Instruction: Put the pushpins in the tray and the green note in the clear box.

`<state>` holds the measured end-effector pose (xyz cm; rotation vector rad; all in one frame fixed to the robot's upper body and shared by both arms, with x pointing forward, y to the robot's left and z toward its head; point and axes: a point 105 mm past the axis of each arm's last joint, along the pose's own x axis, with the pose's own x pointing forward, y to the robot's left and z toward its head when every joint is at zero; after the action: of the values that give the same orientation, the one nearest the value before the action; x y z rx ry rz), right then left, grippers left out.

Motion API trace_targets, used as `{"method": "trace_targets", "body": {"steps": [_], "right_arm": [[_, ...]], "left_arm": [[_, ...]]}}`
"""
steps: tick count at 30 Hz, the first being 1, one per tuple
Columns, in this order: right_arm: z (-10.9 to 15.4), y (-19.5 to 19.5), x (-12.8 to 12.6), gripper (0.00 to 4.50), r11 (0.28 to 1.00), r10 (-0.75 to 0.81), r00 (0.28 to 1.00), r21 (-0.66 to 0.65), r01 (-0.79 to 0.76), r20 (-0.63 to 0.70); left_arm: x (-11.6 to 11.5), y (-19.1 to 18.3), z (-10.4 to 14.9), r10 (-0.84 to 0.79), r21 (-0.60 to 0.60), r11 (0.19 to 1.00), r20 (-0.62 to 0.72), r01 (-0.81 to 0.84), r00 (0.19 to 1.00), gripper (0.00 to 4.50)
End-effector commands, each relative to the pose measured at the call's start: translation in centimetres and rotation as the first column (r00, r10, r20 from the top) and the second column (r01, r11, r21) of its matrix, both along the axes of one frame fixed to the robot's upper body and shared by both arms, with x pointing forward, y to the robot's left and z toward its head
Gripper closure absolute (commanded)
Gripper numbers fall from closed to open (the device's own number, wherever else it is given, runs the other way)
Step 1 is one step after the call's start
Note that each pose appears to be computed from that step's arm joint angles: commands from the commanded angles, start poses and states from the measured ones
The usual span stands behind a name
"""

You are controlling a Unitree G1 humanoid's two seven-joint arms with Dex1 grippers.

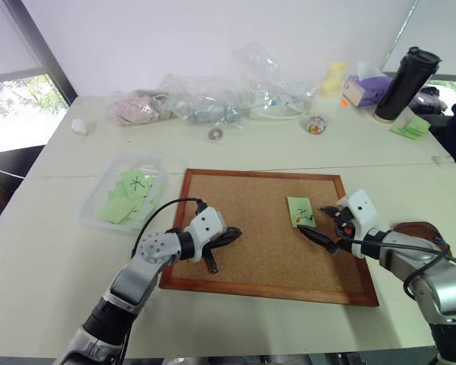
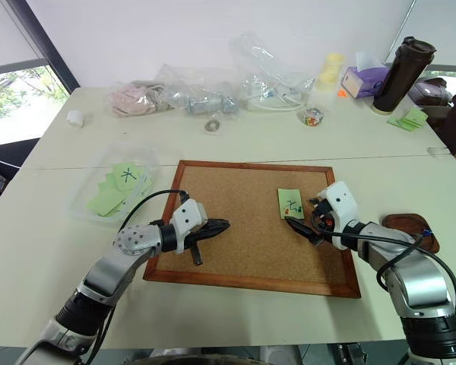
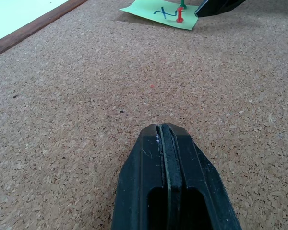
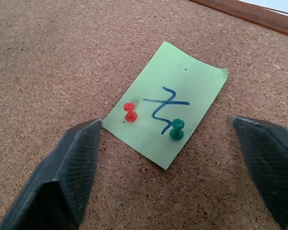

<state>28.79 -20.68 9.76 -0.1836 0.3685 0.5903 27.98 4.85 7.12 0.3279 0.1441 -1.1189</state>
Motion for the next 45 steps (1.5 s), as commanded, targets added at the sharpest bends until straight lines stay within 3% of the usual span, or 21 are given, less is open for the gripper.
{"method": "trace_targets", "body": {"steps": [1,6,7,14,22,25,28,36,45], "right_arm": [[0.7,0.1,0.4,1.86,1.0,0.007,0.999,0.001,-0.007,0.043],[0.5,0.0,0.5,4.38,1.0,0.007,0.999,-0.009,-0.007,0.044],[0.5,0.0,0.6,4.46,1.0,0.008,0.999,-0.01,-0.008,0.045],[1.4,0.2,0.9,4.46,1.0,0.006,0.997,0.006,-0.006,0.077],[7.3,-2.0,0.8,4.46,0.98,-0.121,0.976,0.178,0.089,0.18],[8.3,-4.2,0.1,4.46,0.962,-0.201,0.962,0.222,0.159,0.183],[8.3,-6.4,-0.4,4.46,0.941,-0.277,0.947,0.245,0.233,0.164],[4.1,-16.1,-3.7,4.46,0.771,-0.61,0.791,0.273,0.576,0.054],[1.7,-17.7,-5.3,4.46,0.729,-0.658,0.753,0.248,0.638,-0.001]], "left_arm": [[-0.8,0.5,-2.2,0.006,0.057,0.998,-0.078,-0.002,0.997,4.5],[-0.8,0.4,-2.0,0.005,0.061,0.998,-0.074,-0.001,0.997,4.5],[-0.8,0.4,-2.0,0.006,0.061,0.998,-0.074,-0.001,0.997,4.5],[-0.8,0.5,-2.0,0.013,0.061,0.998,-0.076,-0.008,0.997,4.5],[-0.8,0.5,-2.0,0.014,0.06,0.998,-0.083,-0.009,0.996,4.5],[-0.8,0.4,-1.9,0.012,0.058,0.998,-0.085,-0.007,0.996,4.5],[-0.8,0.3,-1.9,0.008,0.057,0.998,-0.085,-0.003,0.996,4.5],[-0.8,0.0,-2.0,-0.009,0.052,0.999,-0.091,0.014,0.996,4.5],[-0.8,-0.1,-2.2,-0.021,0.055,0.998,-0.088,0.026,0.996,4.5]]}}
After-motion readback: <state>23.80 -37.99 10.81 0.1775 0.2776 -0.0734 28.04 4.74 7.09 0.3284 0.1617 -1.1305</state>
